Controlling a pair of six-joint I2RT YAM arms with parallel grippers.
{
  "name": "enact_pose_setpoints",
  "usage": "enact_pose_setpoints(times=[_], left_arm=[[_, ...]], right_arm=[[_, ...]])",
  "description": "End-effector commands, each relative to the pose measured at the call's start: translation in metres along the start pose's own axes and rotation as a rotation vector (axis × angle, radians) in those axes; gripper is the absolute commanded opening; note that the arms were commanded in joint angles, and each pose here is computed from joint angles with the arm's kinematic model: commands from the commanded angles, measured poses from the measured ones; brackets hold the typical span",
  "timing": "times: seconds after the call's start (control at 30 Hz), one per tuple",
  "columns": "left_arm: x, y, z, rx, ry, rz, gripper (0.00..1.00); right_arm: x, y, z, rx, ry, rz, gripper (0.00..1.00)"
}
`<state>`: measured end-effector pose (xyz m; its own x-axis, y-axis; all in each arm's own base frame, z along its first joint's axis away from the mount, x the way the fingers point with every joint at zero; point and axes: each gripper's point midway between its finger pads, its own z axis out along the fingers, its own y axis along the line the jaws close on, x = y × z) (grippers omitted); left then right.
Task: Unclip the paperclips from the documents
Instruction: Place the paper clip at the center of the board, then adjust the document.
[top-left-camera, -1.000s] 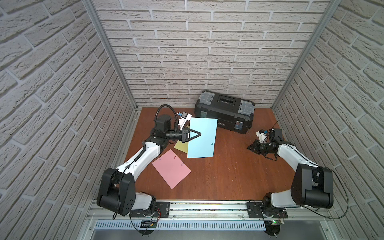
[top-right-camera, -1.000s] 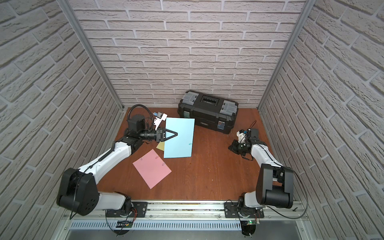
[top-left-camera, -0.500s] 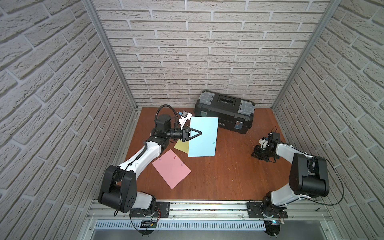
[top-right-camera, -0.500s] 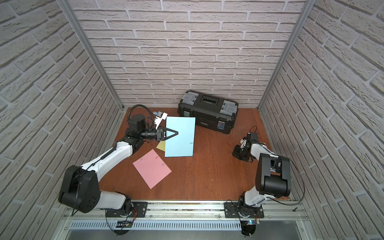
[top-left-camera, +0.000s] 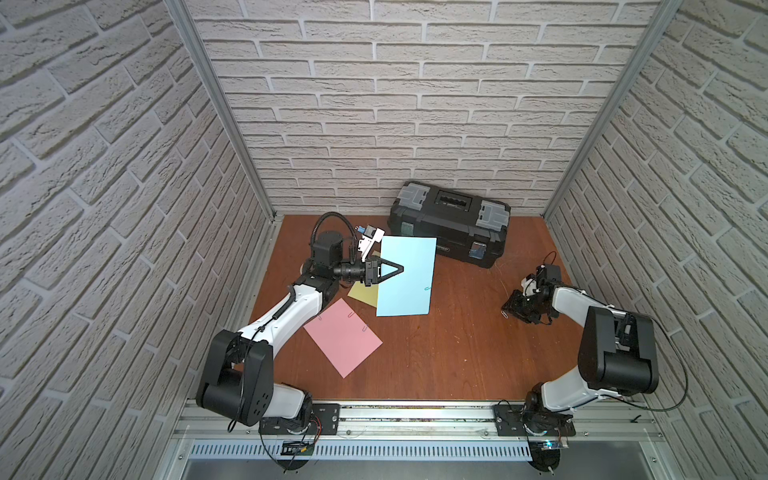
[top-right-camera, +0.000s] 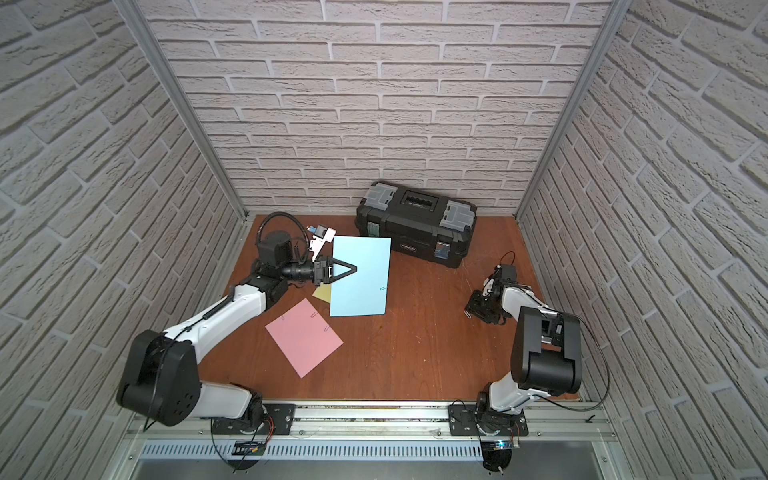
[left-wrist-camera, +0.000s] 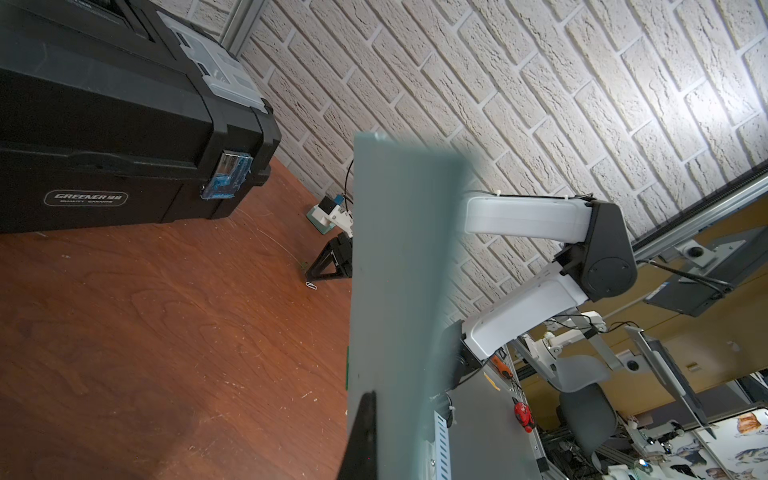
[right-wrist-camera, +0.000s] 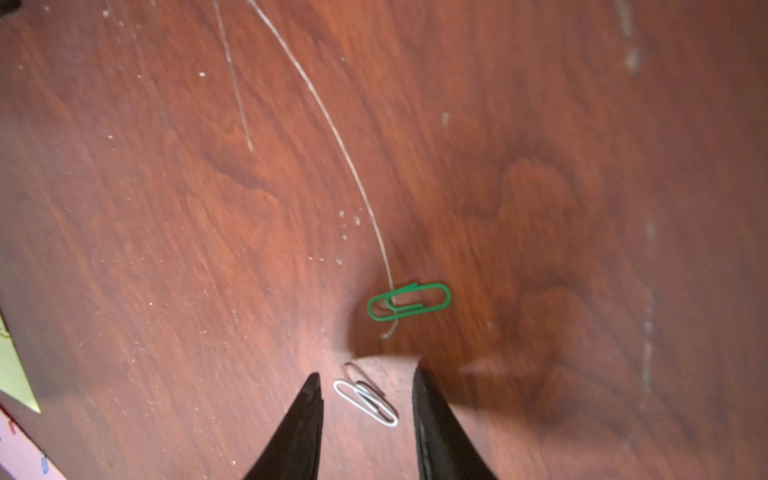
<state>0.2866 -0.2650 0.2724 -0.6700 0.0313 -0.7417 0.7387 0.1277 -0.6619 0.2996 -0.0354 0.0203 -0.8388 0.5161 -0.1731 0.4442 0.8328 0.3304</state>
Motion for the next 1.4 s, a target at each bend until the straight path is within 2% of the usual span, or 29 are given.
enact_pose_setpoints(times=[0.0,0.1,0.3,0.43,0.53,0.63,0.9,1.2,1.37], left_arm=[[-0.006,-0.005,0.002,0.024,-0.007,0.058,0.0],[-0.007,-0.003,0.003,0.022,-0.01,0.057,0.0],[-0.013,-0.002,0.003,0.016,-0.026,0.074,0.0],[-0.014,-0.003,0.004,0.016,-0.034,0.086,0.0],[-0.013,-0.005,0.005,0.021,-0.033,0.096,0.0],[-0.012,-0.01,0.006,0.036,-0.029,0.12,0.0],[-0.015,-0.017,0.011,0.068,-0.017,0.151,0.0],[-0.018,-0.03,0.015,0.105,-0.005,0.177,0.0],[-0.022,-0.033,0.018,0.111,-0.004,0.191,0.0]], right_arm=[[0.004,-0.005,-0.012,0.04,-0.008,-0.009,0.38],[0.0,0.016,-0.025,-0.031,-0.039,-0.066,0.38],[0.005,0.101,-0.052,-0.254,-0.065,-0.328,0.44],[0.017,0.175,-0.081,-0.482,-0.128,-0.549,0.52],[0.033,0.223,-0.11,-0.697,-0.17,-0.669,0.58],[0.047,0.253,-0.132,-0.863,-0.2,-0.752,0.66],[0.077,0.288,-0.156,-1.075,-0.194,-0.91,0.7],[0.086,0.312,-0.156,-1.138,-0.173,-0.985,0.73],[0.085,0.323,-0.161,-1.209,-0.172,-0.983,0.69]])
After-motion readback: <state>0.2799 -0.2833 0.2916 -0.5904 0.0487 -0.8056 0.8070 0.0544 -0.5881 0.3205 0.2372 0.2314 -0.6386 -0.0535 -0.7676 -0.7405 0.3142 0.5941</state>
